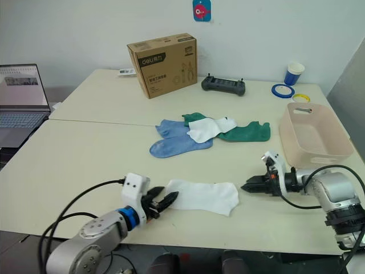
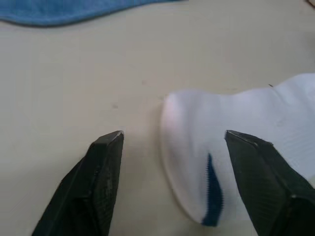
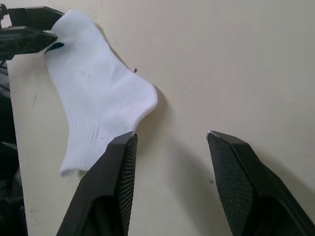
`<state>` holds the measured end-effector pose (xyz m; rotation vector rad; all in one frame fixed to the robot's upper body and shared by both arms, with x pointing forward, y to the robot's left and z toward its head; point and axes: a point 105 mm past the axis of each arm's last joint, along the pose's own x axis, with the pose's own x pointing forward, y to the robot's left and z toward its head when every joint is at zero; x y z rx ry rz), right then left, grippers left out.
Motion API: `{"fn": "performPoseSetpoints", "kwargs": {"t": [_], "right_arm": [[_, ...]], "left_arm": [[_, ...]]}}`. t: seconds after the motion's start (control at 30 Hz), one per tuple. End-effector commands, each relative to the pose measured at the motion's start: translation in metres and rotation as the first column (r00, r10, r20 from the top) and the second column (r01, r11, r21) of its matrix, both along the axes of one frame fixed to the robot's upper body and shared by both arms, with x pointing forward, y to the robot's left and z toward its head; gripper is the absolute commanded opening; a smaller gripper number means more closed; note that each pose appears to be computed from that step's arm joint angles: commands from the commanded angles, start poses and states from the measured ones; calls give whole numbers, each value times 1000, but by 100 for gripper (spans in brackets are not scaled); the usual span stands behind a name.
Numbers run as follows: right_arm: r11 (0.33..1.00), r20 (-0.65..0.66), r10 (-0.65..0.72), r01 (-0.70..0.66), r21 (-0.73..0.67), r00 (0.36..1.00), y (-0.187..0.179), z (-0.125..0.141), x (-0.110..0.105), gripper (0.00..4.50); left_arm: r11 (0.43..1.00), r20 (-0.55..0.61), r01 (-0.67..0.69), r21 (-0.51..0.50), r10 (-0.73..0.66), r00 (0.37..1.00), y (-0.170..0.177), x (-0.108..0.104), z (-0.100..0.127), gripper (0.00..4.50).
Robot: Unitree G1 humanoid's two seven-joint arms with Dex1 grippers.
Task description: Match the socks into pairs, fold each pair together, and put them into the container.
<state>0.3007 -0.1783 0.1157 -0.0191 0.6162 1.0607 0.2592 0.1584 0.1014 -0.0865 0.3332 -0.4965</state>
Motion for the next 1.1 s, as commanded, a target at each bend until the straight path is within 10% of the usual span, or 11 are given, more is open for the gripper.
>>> {"fn": "performPoseSetpoints", "kwargs": {"t": [0.03, 0.6, 0.87, 1.1], "right_arm": [[996, 93, 88, -90, 12, 992, 15, 20, -8, 240], [997, 39, -58, 60, -46, 998, 12, -13, -39, 240], [997, 16, -76, 76, 8, 997, 37, -25, -43, 240], [996, 9, -91, 91, 9, 996, 32, -25, -41, 45]], "left_arm": [[999, 95, 34, -19, -32, 995, 24, 7, 28, 401], [918, -13, 394, 40, -394, 919, -26, 31, -5, 401], [922, -14, 386, 23, -385, 923, -28, 35, -8, 192], [932, -32, 361, -9, -361, 932, -26, 23, -7, 0]]}}
